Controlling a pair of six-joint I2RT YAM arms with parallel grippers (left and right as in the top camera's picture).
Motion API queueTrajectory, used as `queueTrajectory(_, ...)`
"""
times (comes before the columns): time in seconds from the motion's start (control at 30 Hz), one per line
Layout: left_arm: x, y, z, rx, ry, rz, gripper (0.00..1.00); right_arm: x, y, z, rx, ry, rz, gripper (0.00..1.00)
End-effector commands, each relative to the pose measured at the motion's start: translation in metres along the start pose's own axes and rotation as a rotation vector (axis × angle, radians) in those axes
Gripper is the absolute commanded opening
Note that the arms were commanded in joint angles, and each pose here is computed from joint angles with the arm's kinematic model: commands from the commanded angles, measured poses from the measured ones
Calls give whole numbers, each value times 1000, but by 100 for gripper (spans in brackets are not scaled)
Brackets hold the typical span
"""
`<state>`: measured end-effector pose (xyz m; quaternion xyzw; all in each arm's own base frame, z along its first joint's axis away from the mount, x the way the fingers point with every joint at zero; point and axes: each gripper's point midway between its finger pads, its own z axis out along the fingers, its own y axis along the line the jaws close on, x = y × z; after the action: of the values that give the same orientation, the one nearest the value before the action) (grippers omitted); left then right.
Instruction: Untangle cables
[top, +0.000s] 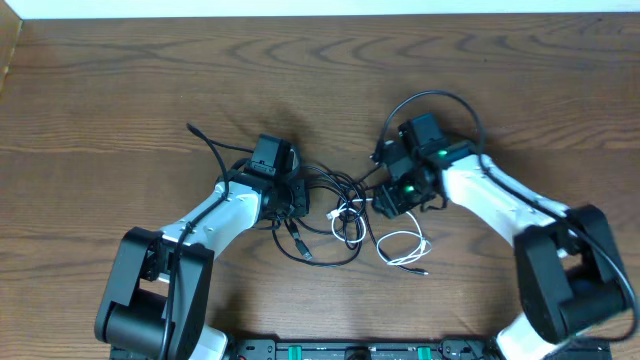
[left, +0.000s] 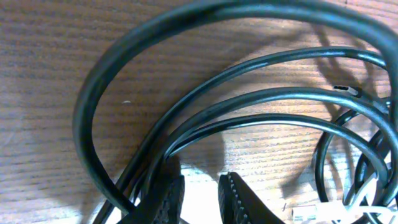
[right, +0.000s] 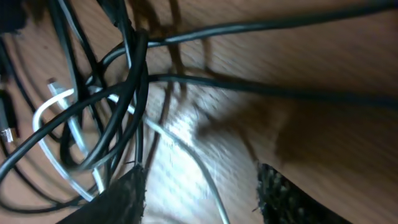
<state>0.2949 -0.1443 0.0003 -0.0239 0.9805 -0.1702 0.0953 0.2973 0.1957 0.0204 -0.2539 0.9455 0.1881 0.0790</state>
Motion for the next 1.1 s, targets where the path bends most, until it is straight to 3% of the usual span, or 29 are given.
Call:
queueTrajectory(0.0,20,27,13,-98,50,-33,26,-6,3,8,1,-1,-35,50)
queueTrajectory(0.07,20,27,13,-98,50,-33,26,-6,3,12,0,3,-39,41)
queueTrajectory(0.1,20,27,13,-98,50,-33,26,-6,3,12,0,3,-39,30)
queueTrajectory(0.13,20,27,13,-98,50,-33,26,-6,2,12,7,4,-38,10)
queueTrajectory(0.17,20,27,13,-98,50,-33,26,-5,-1,11,23,4,-37,1)
queueTrajectory(0.6,20,27,13,-100,50,-33,26,-1,-43,-72,119,-88,225,1)
queueTrajectory(1.07,21,30,13,-116,50,-34,26,50,-133,-130,327,-106,565,1)
